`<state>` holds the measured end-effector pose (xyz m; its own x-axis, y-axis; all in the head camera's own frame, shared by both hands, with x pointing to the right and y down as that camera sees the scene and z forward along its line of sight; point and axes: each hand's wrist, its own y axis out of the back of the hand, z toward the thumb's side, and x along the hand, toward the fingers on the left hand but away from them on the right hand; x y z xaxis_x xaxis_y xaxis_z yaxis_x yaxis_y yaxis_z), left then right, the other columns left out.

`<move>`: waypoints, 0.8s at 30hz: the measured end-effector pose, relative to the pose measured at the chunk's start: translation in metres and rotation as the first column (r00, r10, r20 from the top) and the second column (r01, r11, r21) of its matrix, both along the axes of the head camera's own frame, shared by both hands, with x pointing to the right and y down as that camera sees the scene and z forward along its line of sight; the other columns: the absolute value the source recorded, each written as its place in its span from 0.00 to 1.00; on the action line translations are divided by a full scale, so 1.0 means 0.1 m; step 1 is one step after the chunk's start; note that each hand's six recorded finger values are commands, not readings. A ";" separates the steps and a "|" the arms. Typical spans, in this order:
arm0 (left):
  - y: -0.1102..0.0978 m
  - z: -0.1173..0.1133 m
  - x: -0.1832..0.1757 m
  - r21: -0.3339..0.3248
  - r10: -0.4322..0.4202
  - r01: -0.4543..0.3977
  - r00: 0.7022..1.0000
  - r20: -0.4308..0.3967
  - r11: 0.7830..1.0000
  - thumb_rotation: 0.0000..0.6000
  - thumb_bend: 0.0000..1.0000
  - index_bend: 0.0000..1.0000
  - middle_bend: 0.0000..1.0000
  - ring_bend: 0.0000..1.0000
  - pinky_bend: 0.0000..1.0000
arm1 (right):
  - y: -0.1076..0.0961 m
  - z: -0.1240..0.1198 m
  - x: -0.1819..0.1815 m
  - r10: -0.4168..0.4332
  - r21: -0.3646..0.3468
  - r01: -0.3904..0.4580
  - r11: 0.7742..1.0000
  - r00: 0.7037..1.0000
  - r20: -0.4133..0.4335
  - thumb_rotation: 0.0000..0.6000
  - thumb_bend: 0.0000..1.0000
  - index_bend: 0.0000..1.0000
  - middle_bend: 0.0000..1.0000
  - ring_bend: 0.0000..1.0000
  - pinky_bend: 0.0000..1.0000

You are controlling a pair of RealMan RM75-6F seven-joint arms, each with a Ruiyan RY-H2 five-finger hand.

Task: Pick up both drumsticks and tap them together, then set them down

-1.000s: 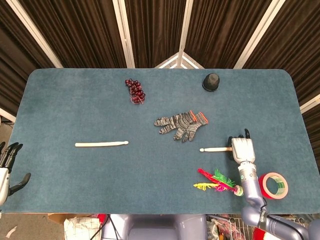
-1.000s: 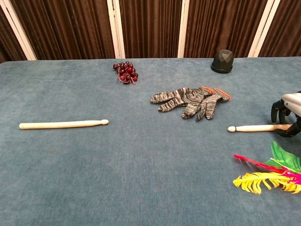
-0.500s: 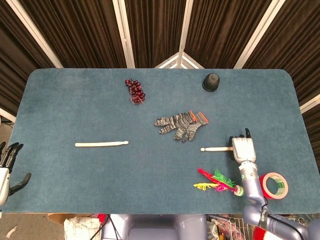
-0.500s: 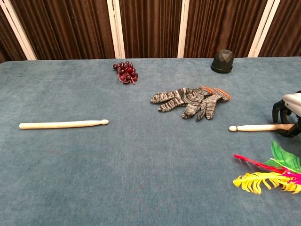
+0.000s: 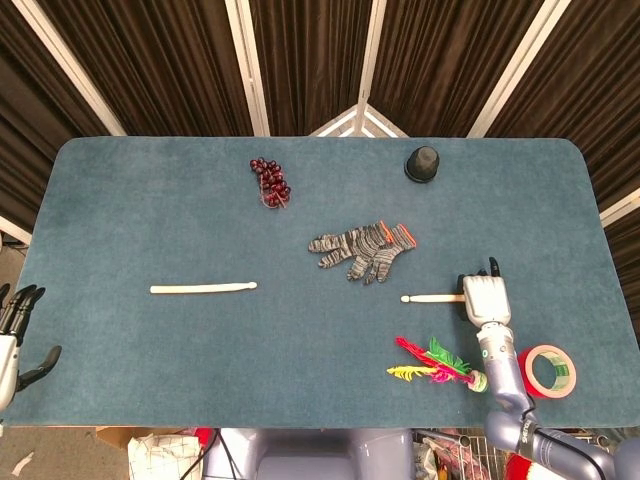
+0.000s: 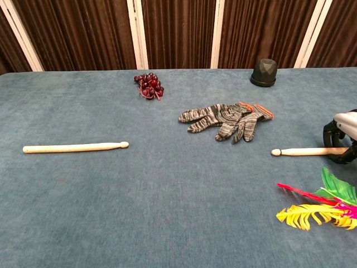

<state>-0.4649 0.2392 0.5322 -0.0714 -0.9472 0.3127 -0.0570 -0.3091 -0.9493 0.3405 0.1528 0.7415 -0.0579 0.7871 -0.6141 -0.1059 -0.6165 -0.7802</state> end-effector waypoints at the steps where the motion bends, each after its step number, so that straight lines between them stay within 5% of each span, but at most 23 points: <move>1: 0.00 0.00 0.00 0.000 0.000 0.000 1.000 0.000 1.000 1.00 0.36 0.14 0.11 0.00 0.00 | 0.00 0.00 0.00 -0.001 0.001 0.001 1.000 1.000 0.000 1.00 0.39 0.53 0.52 0.34 0.04; 24: 0.00 -0.01 0.00 0.000 -0.001 0.001 1.000 0.000 1.000 1.00 0.36 0.14 0.11 0.00 0.00 | -0.03 -0.03 -0.04 -0.021 0.005 0.021 1.000 1.000 -0.010 1.00 0.39 0.60 0.53 0.35 0.04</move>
<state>-0.4649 0.2396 0.5317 -0.0721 -0.9471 0.3126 -0.0573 -0.3090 -0.9493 0.3370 0.1496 0.7383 -0.0471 0.7915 -0.6094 -0.1265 -0.6099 -0.7823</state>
